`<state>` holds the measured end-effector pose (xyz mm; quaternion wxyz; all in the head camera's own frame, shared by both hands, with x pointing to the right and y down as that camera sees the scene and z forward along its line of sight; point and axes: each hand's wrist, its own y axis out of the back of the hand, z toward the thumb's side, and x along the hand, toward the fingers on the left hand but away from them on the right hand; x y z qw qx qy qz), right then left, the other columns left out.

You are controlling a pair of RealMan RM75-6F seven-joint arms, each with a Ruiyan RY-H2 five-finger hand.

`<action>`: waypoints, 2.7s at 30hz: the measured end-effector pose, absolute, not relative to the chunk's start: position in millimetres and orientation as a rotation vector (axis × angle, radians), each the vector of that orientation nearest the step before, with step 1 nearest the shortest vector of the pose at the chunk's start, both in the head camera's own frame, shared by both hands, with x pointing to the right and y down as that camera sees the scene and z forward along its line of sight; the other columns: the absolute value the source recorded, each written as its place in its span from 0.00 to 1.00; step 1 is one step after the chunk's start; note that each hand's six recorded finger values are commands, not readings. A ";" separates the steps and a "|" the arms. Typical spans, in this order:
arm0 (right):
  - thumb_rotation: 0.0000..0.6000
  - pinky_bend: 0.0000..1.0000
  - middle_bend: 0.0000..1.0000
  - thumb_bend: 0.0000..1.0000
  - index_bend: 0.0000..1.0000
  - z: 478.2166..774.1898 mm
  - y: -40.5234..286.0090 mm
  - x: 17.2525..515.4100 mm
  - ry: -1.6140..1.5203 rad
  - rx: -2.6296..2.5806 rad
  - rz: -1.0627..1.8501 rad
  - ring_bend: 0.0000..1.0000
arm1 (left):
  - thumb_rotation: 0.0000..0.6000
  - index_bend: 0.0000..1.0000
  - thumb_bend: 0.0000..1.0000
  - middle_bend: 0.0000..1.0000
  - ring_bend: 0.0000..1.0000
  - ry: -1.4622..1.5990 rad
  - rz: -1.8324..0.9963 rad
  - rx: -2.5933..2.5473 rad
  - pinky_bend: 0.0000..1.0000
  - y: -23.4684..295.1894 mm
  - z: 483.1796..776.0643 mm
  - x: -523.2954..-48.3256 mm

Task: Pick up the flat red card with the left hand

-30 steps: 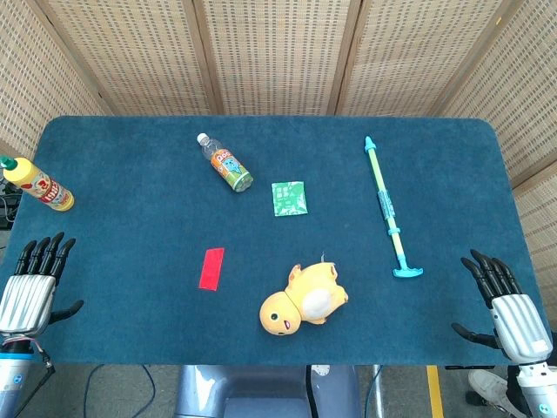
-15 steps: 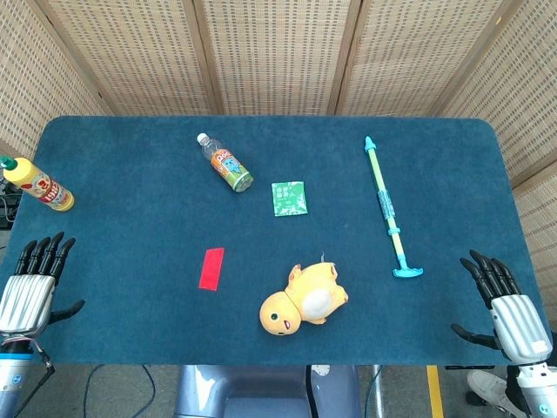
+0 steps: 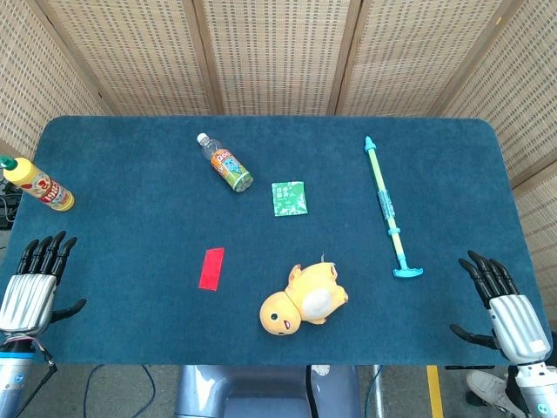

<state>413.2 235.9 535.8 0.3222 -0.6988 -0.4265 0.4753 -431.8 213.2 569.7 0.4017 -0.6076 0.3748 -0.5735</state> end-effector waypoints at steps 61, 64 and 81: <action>1.00 0.00 0.00 0.00 0.00 533.2 231.4 421.8 -1.162 -1.882 1.235 0.00 | 1.00 0.00 0.33 0.00 0.00 0.576 -1.384 -1.731 0.00 209.1 671.9 -255.8; 1.00 0.00 0.00 0.00 0.00 533.0 231.2 422.2 -1.166 -1.885 1.233 0.00 | 1.00 0.00 0.33 0.00 0.00 0.557 -1.393 -1.728 0.00 210.9 678.1 -249.9; 1.00 0.00 0.00 0.00 0.00 532.6 228.7 427.2 -1.192 -1.917 1.224 0.00 | 1.00 0.00 0.33 0.00 0.00 0.533 -1.418 -1.706 0.00 210.8 698.5 -226.1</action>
